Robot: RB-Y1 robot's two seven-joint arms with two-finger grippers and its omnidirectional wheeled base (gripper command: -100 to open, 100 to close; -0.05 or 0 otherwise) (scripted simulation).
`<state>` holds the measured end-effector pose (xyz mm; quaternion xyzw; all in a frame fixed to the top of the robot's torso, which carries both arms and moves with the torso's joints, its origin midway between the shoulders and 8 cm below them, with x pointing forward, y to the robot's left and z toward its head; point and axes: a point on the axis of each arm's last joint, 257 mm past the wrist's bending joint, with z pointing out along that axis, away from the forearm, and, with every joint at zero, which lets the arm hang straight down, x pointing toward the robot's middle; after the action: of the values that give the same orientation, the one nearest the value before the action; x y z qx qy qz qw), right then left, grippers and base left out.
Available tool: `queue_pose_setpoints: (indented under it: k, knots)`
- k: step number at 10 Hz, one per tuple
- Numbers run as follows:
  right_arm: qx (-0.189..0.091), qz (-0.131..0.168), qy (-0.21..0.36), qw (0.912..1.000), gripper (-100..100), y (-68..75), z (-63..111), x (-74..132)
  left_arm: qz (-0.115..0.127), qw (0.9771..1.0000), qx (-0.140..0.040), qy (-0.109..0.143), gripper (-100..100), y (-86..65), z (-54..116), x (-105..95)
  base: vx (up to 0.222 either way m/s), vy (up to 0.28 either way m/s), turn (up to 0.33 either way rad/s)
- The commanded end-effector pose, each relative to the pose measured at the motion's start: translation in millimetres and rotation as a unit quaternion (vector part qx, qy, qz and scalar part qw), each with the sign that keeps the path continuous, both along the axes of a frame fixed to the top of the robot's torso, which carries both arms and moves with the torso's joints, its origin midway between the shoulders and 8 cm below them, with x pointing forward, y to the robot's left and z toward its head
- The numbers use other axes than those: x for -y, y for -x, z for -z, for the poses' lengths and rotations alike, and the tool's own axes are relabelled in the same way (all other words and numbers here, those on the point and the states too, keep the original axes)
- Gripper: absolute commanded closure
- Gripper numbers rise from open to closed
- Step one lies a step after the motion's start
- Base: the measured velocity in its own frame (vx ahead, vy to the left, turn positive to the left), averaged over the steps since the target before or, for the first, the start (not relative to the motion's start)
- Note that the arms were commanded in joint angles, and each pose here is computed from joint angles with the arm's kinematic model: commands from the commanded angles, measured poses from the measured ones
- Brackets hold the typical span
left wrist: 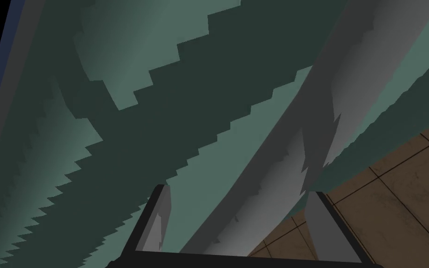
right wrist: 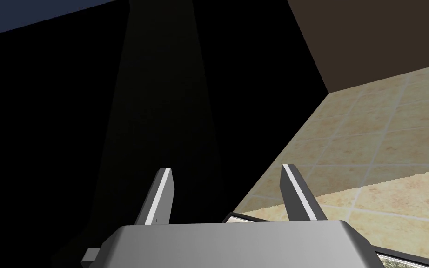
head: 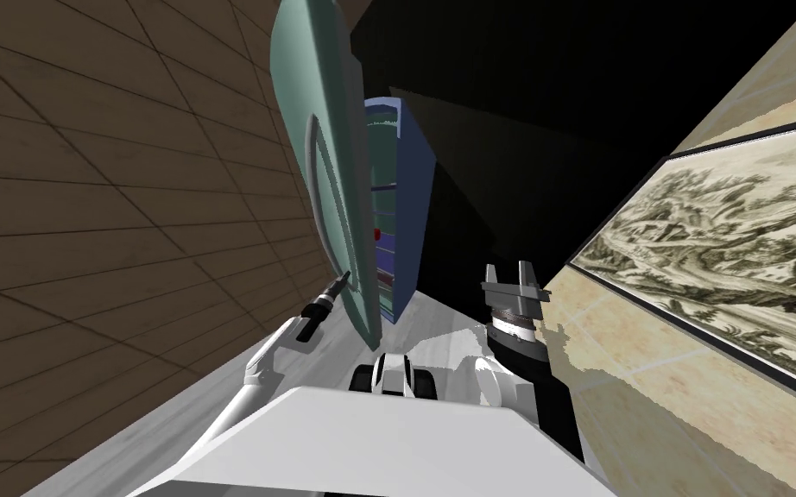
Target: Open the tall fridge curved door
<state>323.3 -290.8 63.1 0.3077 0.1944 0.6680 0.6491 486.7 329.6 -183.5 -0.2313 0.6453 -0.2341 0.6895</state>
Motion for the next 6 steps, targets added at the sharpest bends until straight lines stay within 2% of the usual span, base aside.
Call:
queue_pose_setpoints:
  k: [1,2,3,4,5,6]
  knots:
    - [0.0,0.0,0.0,1.0,0,0.0,0.0,0.0,0.03,0.9995,0.001,-0.004,100,-9.8,-5.5,43.4,-0.115,0.278,0.08]
    - [0.0,0.0,0.0,1.0,0,0.0,0.0,0.0,0.047,0.9989,0.01,0.004,100,-16.1,-15.6,68.8,-0.148,0.247,0.132]
    - [0.0,0.0,0.0,1.0,0,0.0,0.0,0.0,0.059,0.9982,0.007,-0.007,100,-14.9,-11.6,83.0,-0.138,0.277,0.062]
    - [0.0,0.0,0.0,1.0,0,0.0,0.0,0.0,0.071,0.9973,0.018,0.0,100,-19.8,-24.2,104.1,-0.104,0.342,0.132]
    - [0.0,0.0,0.0,1.0,0,0.0,0.0,0.0,0.087,0.9961,0.014,-0.004,100,-17.2,-19.3,122.3,-0.097,0.288,0.08]
    - [0.0,0.0,0.0,1.0,0,0.0,0.0,0.0,0.087,0.9961,0.015,-0.013,100,-17.2,-19.5,122.2,-0.067,0.161,0.004]
